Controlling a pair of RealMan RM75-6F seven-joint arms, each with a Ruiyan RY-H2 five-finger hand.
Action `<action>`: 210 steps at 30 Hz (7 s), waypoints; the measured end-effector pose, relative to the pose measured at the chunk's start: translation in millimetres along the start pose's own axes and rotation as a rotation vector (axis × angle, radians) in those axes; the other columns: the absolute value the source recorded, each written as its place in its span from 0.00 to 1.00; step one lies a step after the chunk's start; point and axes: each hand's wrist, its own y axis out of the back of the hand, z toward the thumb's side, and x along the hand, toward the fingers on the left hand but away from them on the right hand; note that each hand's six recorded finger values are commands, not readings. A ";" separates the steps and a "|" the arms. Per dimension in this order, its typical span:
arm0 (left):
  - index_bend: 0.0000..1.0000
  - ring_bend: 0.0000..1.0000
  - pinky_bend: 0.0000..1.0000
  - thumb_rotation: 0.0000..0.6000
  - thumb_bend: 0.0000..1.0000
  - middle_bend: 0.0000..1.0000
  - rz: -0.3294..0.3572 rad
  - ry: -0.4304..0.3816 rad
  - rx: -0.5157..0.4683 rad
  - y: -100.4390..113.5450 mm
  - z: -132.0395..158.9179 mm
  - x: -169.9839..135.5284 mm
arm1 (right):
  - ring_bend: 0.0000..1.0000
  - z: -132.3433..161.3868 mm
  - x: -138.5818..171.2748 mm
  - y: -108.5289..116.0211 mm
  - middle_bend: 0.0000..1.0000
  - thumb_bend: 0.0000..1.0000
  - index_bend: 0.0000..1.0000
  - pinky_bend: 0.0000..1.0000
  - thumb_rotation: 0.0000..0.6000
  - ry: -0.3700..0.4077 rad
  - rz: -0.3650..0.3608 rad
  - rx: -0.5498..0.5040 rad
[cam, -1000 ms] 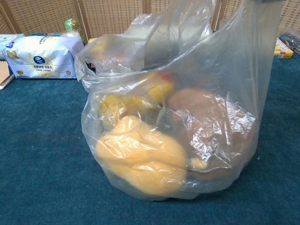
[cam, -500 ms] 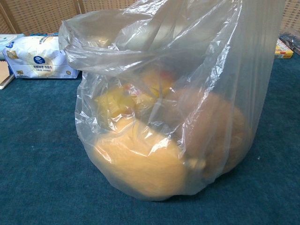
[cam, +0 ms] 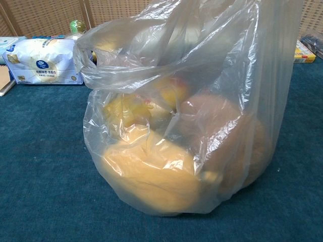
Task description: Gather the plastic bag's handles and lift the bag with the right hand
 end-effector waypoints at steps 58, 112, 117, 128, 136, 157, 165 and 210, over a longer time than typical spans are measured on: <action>0.49 0.28 0.34 1.00 0.24 0.38 0.308 -0.380 -0.064 11.1 122.9 133.6 | 0.33 -13.6 0.4 10.0 0.40 0.17 0.42 0.22 0.11 -0.011 0.026 0.197; 0.34 0.13 0.28 1.00 0.14 0.25 0.380 -0.404 -0.021 43.1 173.9 181.3 | 0.14 -24.0 -13.8 9.2 0.26 0.16 0.28 0.05 0.01 0.082 -0.029 0.424; 0.32 0.12 0.27 1.00 0.14 0.24 0.381 -0.401 -0.016 41.9 174.1 182.8 | 0.11 -27.3 -13.3 7.8 0.22 0.15 0.25 0.01 0.00 0.064 -0.010 0.436; 0.31 0.11 0.27 1.00 0.14 0.23 0.382 -0.395 0.002 42.1 171.5 185.7 | 0.11 -30.1 -9.3 6.8 0.22 0.15 0.24 0.01 0.00 0.035 0.032 0.441; 0.31 0.11 0.27 1.00 0.14 0.23 0.371 -0.402 0.023 36.9 175.1 191.0 | 0.12 -31.3 -10.7 0.2 0.23 0.15 0.24 0.02 0.00 0.031 0.056 0.429; 0.31 0.10 0.26 1.00 0.13 0.23 0.361 -0.422 0.029 29.9 192.2 201.5 | 0.15 -39.3 -26.0 -9.3 0.27 0.15 0.24 0.04 0.00 -0.012 0.070 0.415; 0.30 0.10 0.26 1.00 0.13 0.23 0.356 -0.418 0.039 25.8 193.5 206.2 | 0.20 -40.9 -21.0 -11.7 0.31 0.15 0.24 0.11 0.00 -0.019 0.079 0.403; 0.28 0.09 0.26 1.00 0.12 0.22 0.368 -0.427 0.043 15.6 208.0 214.5 | 0.17 -49.5 -32.5 -23.8 0.29 0.17 0.24 0.10 0.00 -0.013 0.094 0.286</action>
